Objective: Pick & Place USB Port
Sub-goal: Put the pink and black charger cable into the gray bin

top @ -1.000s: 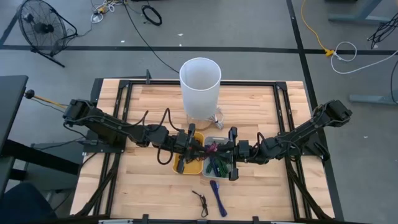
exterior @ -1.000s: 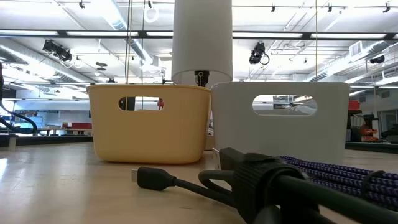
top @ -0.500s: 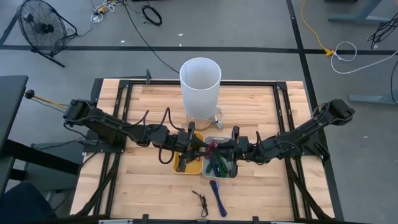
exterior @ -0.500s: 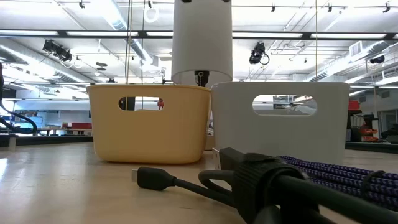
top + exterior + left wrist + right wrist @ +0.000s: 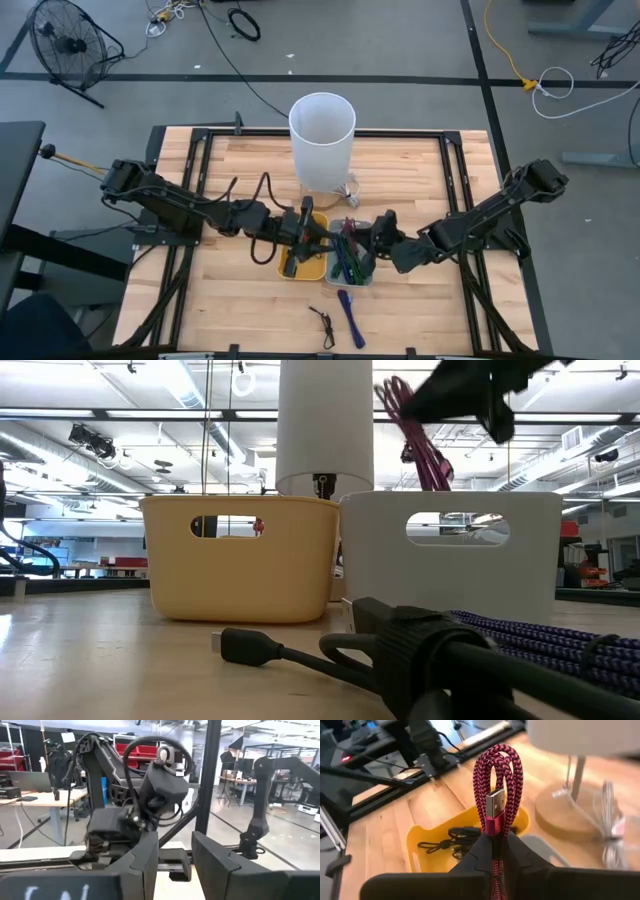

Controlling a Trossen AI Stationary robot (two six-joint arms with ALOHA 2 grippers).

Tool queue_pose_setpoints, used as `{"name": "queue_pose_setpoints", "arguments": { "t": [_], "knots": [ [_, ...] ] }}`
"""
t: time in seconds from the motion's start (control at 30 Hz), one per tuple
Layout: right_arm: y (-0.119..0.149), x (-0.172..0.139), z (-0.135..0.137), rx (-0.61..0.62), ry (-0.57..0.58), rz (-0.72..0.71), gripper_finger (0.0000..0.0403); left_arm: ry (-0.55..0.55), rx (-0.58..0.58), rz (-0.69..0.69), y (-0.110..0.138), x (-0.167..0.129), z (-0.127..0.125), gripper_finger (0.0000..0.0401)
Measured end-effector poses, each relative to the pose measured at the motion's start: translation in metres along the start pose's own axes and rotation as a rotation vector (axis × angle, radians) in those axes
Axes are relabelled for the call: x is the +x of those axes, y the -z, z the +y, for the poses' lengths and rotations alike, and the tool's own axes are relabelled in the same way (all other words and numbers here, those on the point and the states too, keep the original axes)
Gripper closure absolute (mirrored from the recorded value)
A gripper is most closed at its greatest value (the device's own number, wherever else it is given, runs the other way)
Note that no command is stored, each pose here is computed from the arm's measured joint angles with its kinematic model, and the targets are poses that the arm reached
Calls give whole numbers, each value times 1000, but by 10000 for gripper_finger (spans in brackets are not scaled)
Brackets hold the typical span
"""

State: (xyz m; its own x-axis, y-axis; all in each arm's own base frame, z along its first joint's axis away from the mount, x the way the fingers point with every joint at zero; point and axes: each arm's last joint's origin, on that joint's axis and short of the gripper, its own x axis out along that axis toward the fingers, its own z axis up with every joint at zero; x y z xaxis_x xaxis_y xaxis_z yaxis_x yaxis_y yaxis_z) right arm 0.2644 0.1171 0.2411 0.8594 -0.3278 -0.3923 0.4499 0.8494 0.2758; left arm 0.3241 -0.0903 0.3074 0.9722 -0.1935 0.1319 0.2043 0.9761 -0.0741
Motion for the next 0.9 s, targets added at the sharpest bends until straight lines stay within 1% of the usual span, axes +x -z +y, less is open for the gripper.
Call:
{"name": "queue_pose_setpoints", "arguments": {
  "t": [0.1, 0.3, 0.43, 0.53, 0.67, 0.9],
  "knots": [
    [8, 2, -5, 88, 1, 22, 392, 0, 0, 4, 1, 0, 0, 280],
    [36, 5, -24, 195, 20, 78, 392, 0, -1, -1, 0, 0, 0, 280],
    [50, 7, -33, 253, -25, 95, 390, 0, 0, 0, 0, 0, 0, 280],
    [56, 7, -36, 271, -61, 110, 370, -1, 0, 0, 0, 0, 0, 279],
    [63, 7, -42, 296, -59, 144, 347, -1, -1, 1, 0, 0, 0, 279],
    [64, 7, -43, 300, -71, 137, 315, -3, -1, 2, 1, 0, 0, 279]
  ]
}}
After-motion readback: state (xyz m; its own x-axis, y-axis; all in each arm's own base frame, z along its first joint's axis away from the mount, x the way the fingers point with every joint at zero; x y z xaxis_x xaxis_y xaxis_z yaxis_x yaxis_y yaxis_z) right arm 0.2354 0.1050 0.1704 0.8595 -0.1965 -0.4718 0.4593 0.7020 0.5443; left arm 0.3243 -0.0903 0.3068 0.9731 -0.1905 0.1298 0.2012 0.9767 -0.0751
